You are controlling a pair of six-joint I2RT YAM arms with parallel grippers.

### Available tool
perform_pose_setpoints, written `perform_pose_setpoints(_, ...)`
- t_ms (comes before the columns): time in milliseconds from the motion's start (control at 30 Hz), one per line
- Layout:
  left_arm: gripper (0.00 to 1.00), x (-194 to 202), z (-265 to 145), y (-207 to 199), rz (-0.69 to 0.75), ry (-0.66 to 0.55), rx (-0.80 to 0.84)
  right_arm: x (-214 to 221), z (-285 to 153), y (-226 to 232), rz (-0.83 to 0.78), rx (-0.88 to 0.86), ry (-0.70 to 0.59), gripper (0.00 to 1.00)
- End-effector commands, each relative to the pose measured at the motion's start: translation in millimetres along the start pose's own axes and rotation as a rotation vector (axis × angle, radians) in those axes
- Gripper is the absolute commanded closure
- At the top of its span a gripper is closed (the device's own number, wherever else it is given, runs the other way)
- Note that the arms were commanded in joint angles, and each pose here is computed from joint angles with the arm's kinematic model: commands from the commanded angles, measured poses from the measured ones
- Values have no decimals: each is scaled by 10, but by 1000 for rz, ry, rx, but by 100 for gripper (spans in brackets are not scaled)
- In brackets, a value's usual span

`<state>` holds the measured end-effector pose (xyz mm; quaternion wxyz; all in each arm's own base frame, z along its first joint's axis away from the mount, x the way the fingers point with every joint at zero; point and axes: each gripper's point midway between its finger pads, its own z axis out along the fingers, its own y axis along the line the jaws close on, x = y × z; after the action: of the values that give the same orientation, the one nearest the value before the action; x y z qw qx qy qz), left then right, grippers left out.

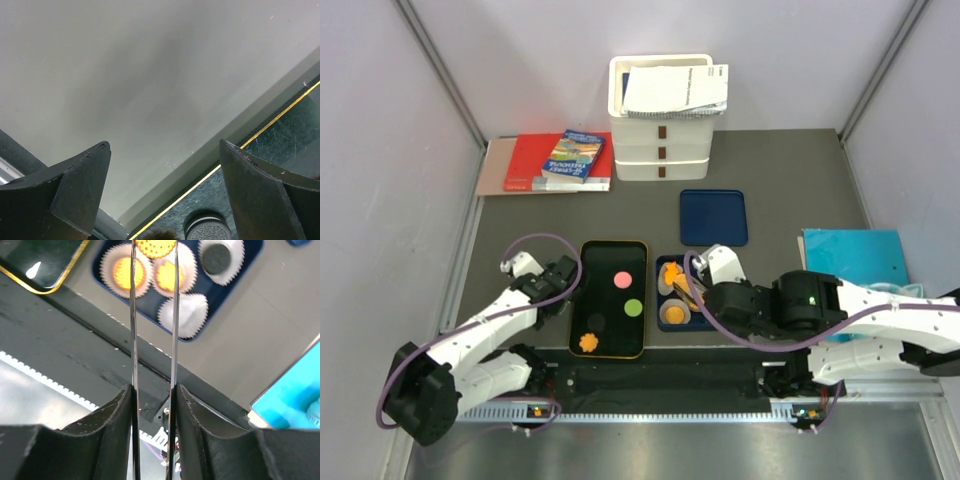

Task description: Pack the cookies

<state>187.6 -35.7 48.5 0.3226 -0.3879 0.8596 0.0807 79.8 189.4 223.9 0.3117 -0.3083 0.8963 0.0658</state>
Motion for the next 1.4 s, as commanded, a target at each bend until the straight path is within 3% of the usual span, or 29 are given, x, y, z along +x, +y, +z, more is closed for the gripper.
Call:
perform_pose_setpoints(0, 7, -83, -44, -167, -22, -16, 45, 428, -95, -540, -15, 160, 136, 70)
perform_pose_setpoints(467, 7, -14, 4, -215, -13, 6, 47, 701, -131, -611, 74, 141, 218, 71)
perform_pose_setpoints(667, 7, -11, 8, -239, -9, 7, 54, 722, -173, -589, 149, 113, 203, 71)
perform_pose_setpoints(933, 8, 61, 42, -273, -2, 30, 67, 840, -103, -548, 313, 151, 225, 80)
perform_pose_setpoints(1367, 8, 97, 75, -333, 28, 40, 81, 925, -116, -568, 381, 132, 223, 79)
